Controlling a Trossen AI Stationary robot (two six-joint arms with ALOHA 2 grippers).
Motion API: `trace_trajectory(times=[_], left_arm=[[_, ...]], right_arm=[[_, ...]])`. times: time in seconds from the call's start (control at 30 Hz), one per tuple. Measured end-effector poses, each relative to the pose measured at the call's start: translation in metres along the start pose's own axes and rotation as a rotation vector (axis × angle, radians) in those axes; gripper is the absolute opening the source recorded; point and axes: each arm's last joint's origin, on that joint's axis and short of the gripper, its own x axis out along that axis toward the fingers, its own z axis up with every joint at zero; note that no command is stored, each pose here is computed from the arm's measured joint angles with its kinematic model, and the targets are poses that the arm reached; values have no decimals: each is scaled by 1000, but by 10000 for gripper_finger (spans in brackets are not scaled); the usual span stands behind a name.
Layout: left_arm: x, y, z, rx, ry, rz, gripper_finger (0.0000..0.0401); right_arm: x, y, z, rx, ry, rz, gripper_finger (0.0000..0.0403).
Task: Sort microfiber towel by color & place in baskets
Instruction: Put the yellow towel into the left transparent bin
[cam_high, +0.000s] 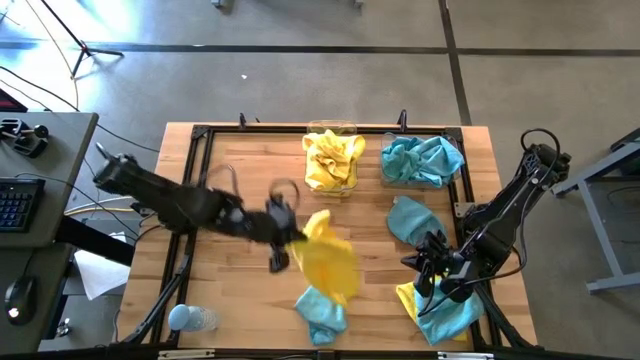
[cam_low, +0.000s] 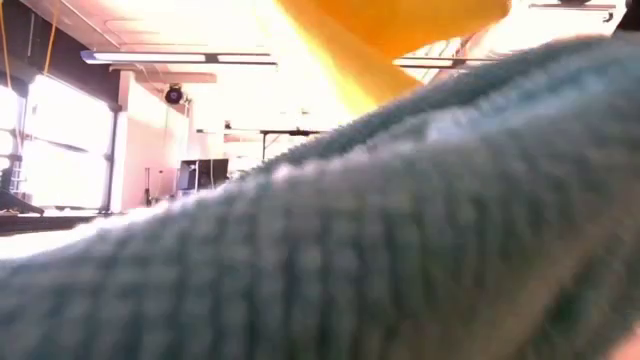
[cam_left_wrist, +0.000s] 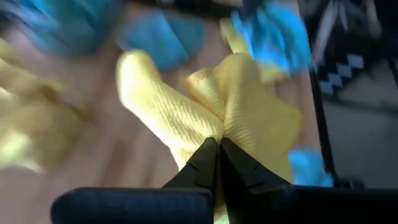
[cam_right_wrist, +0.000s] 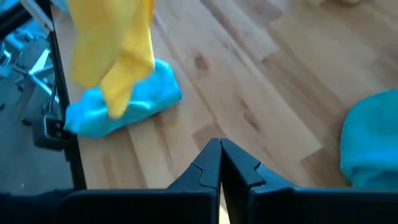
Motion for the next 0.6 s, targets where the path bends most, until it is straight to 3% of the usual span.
trace_trajectory(times=[0.27,0.43,0.6], left_arm=[[-55,59,41,38,-295,120,0],[-65,103,58,74,-388,247,0],[-59,148,72,101,-429,279,0]], right_arm=[[0,-1,3,39,-87,-24,0],[3,-3,7,105,-106,-39,0],[8,-6,15,138,-132,-71,0]])
